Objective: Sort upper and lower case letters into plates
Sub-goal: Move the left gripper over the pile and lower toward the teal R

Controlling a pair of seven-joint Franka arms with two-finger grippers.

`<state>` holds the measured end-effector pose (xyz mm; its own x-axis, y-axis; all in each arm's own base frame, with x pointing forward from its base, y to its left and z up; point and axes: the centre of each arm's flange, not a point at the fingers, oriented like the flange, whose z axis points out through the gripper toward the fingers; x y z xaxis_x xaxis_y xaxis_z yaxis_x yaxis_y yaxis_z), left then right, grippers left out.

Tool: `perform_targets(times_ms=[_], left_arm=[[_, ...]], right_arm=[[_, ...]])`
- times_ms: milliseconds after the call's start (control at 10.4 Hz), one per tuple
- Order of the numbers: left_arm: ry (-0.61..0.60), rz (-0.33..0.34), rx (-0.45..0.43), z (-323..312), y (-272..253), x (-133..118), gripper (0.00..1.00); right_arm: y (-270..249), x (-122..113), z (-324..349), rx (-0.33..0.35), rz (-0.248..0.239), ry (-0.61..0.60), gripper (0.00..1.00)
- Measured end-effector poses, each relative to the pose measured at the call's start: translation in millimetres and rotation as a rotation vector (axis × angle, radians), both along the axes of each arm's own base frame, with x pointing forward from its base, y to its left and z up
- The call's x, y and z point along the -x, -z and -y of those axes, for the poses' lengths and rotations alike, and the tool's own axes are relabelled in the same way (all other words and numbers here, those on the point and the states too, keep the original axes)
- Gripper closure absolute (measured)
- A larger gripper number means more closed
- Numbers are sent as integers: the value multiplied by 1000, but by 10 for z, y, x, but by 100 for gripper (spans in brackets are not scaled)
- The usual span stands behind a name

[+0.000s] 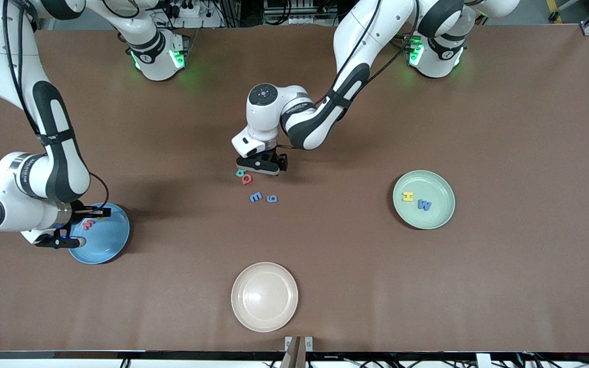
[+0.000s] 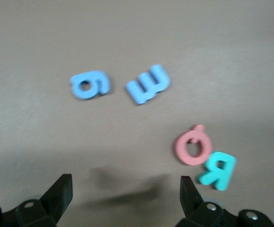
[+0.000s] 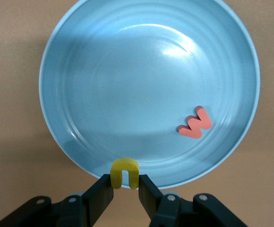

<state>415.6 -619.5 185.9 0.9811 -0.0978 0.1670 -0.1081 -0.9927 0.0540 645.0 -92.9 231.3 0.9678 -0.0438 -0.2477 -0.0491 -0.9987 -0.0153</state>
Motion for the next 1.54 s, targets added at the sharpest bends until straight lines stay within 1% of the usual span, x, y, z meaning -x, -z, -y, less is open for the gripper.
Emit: perform_targets(times_ms=[192, 385, 481, 577, 674, 866, 1059, 1155, 1251, 1444, 1540], left_arm=[[-89, -15, -33, -12, -87, -61, 0], [-94, -9, -33, 7, -184, -99, 0], [-64, -4, -32, 49, -215, -65, 0], [0, 6, -28, 129, -257, 7, 0], [96, 27, -15, 239, -326, 95, 0], [325, 101, 21, 429, -432, 235, 0], [556, 161, 11, 476, -443, 240, 0], [677, 182, -15, 461, -434, 209, 0], [784, 201, -40, 437, -415, 165, 0], [942, 251, -47, 409, -310, 79, 0], [1013, 280, -45, 404, -235, 53, 0]], right_arm=[[2, 1, 1, 0, 0, 0, 68], [4, 3, 4, 0, -1, 0, 68], [5, 3, 7, 0, -1, 1, 68], [6, 5, 12, 0, -1, 2, 68], [7, 6, 15, 0, -1, 2, 68], [10, 7, 18, 0, -2, 2, 68], [15, 10, 33, 0, -2, 5, 67], [27, 13, 55, 1, -3, 7, 56], [52, 24, 117, 3, -5, 16, 43], [88, 66, 358, 37, -12, 18, 17], [108, 81, 474, 56, -9, 15, 5]])
